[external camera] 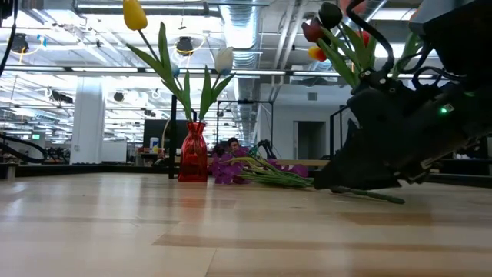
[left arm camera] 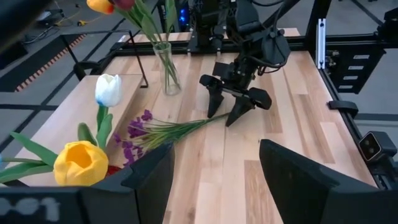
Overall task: Pick and place flowers into a vace then onto a shelf
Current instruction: Put the purple flowers into the red vase
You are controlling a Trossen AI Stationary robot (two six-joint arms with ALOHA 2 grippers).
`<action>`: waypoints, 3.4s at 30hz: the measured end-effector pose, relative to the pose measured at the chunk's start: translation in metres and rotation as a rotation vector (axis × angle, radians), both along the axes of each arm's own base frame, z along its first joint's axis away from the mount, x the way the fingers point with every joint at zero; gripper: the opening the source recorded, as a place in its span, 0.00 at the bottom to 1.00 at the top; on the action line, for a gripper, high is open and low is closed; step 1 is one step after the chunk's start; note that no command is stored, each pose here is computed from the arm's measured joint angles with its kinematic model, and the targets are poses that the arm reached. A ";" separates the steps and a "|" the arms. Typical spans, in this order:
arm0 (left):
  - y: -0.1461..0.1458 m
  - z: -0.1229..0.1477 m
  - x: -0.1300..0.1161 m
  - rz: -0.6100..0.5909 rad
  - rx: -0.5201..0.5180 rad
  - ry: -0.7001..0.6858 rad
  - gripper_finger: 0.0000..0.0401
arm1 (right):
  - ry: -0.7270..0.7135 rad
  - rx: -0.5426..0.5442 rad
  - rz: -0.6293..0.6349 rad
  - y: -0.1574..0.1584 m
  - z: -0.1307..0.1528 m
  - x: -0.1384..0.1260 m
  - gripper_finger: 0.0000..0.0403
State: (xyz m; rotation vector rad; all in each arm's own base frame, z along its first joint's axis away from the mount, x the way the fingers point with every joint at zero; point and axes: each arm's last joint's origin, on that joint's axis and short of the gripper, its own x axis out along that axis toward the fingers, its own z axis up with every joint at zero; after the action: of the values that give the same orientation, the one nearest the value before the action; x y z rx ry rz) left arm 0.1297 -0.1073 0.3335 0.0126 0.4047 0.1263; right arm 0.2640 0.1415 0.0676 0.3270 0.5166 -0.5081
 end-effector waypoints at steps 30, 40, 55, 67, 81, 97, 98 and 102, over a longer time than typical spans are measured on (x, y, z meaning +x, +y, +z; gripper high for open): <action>-0.001 0.001 0.001 0.011 -0.048 -0.017 0.57 | 0.012 0.084 -0.056 0.001 -0.003 -0.006 0.02; -0.002 0.003 0.002 -0.002 -0.073 -0.027 0.57 | 0.106 0.150 0.366 0.035 0.028 -0.021 0.01; 0.000 0.030 0.000 -0.040 -0.041 -0.083 0.57 | -0.520 -0.440 0.668 0.041 0.171 -0.034 0.01; 0.003 0.059 0.010 0.041 0.143 -0.269 0.57 | -1.023 -0.690 0.710 -0.011 0.236 -0.001 0.01; 0.023 0.080 0.049 -0.260 0.141 -0.476 0.57 | -1.076 -0.575 0.874 -0.044 0.254 0.090 0.01; 0.023 0.067 0.094 -0.420 0.190 -0.515 0.57 | -1.091 -0.479 0.924 -0.066 0.263 0.130 0.01; 0.023 0.069 0.094 -0.419 0.190 -0.526 0.57 | -1.088 -0.478 0.925 -0.066 0.263 0.130 0.01; 0.023 0.072 0.093 -0.429 0.204 -0.568 0.57 | -1.076 -0.478 0.930 -0.065 0.261 0.130 0.01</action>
State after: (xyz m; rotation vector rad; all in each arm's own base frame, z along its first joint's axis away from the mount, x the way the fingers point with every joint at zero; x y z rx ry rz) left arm 0.2228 -0.0844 0.4058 0.2574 -0.1847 -0.2512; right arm 0.3944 0.0764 0.3289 -0.1411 -0.5176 0.4736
